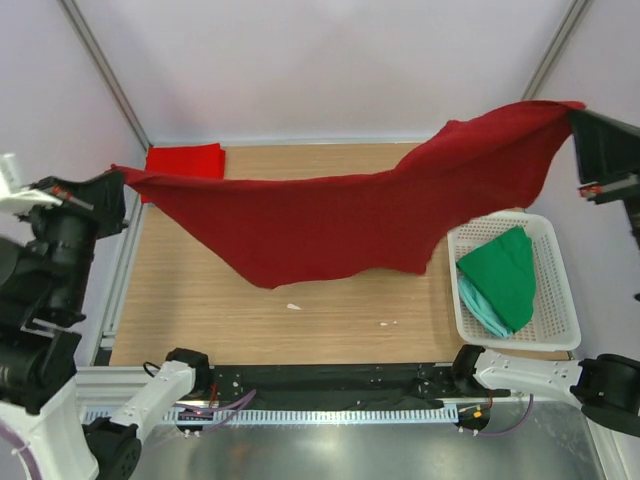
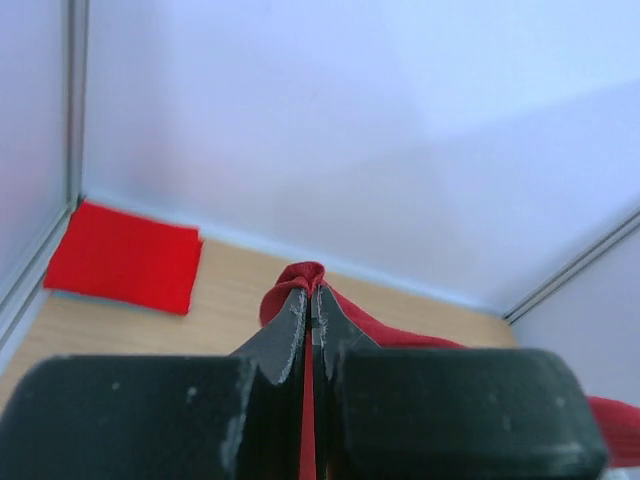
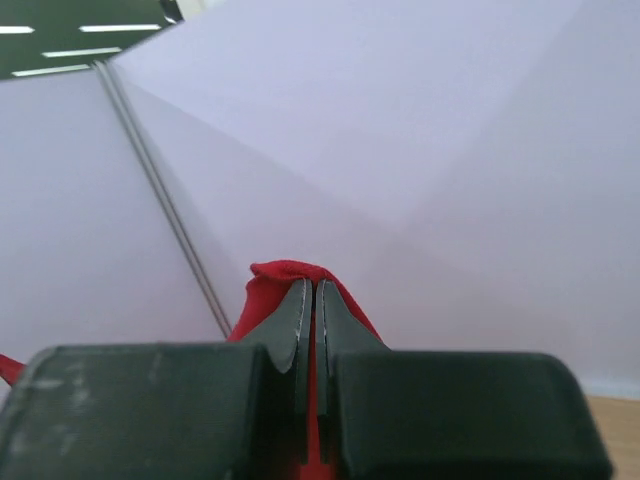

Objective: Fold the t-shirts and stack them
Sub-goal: Flatten the tshirt out

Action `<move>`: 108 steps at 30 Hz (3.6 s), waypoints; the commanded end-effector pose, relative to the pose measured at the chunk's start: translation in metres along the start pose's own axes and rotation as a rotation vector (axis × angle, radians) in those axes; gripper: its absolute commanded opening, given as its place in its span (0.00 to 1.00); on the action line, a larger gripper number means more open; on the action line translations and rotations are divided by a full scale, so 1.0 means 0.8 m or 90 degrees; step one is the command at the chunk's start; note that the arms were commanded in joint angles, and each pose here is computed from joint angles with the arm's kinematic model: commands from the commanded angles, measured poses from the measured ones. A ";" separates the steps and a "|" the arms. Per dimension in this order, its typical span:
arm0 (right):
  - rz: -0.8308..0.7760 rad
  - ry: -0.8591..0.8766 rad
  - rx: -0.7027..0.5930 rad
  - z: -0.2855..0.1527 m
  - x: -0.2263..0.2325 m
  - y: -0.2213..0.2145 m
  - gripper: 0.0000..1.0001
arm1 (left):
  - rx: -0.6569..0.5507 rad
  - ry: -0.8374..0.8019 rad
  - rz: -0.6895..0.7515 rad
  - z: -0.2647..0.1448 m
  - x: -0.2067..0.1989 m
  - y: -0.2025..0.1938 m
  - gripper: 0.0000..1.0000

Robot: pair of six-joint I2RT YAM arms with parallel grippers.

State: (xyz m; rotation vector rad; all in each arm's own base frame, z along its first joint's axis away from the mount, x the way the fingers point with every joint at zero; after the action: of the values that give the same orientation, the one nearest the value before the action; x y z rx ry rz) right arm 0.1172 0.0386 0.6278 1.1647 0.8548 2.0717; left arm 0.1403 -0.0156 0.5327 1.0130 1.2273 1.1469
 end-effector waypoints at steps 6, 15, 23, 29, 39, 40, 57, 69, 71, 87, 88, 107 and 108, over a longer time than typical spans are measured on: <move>0.068 0.174 -0.014 -0.003 0.053 0.028 0.01 | -0.179 -0.043 -0.035 -0.040 -0.003 0.069 0.00; -0.006 0.134 -0.068 0.034 0.060 0.032 0.01 | -0.162 -0.007 -0.020 -0.005 -0.003 0.063 0.00; -0.053 0.115 -0.091 0.053 0.064 0.032 0.01 | -0.171 0.008 -0.013 0.004 -0.002 0.077 0.00; -0.020 0.134 -0.107 0.035 0.061 0.049 0.01 | -0.200 -0.005 -0.002 -0.012 -0.001 0.090 0.00; 0.106 0.241 -0.138 -0.008 0.073 0.090 0.01 | -0.281 -0.043 -0.015 -0.077 0.007 0.117 0.00; 0.115 0.250 -0.142 -0.010 0.074 0.094 0.01 | -0.290 -0.051 -0.017 -0.082 0.007 0.120 0.00; -0.023 0.151 -0.116 0.094 0.100 0.009 0.01 | -0.218 0.007 0.017 0.017 -0.004 0.080 0.00; -0.280 -0.146 0.076 0.306 -0.100 -0.287 0.01 | 0.179 0.134 0.185 0.248 0.002 -0.190 0.00; -0.290 -0.150 0.090 0.319 -0.116 -0.299 0.01 | 0.203 0.136 0.203 0.269 0.000 -0.202 0.00; -0.169 -0.036 -0.091 0.231 -0.030 -0.094 0.01 | -0.027 0.038 0.070 0.203 -0.035 -0.009 0.00; -0.160 -0.015 -0.095 0.221 -0.021 -0.084 0.01 | -0.040 0.034 0.063 0.191 -0.034 0.000 0.00; 0.007 0.183 -0.241 0.057 0.073 0.076 0.01 | -0.292 -0.018 0.015 -0.010 -0.008 0.141 0.00; 0.000 0.174 -0.233 0.074 0.072 0.068 0.01 | -0.289 -0.008 0.020 -0.004 -0.008 0.141 0.00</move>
State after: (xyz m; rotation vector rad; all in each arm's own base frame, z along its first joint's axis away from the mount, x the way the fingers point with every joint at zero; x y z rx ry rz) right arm 0.1138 0.0478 0.7142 0.7047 0.5455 2.2667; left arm 0.1143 -0.0065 0.6357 0.7110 0.8785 1.3004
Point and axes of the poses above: each gripper's point midway between its finger pads, its own z axis out along the fingers, its own x axis along the line the jaws close on, y = z × x, the point moved 5 cm from there along -z, back along the fingers, and after that the axes turned 14 degrees about z, right-handed, at the moved point
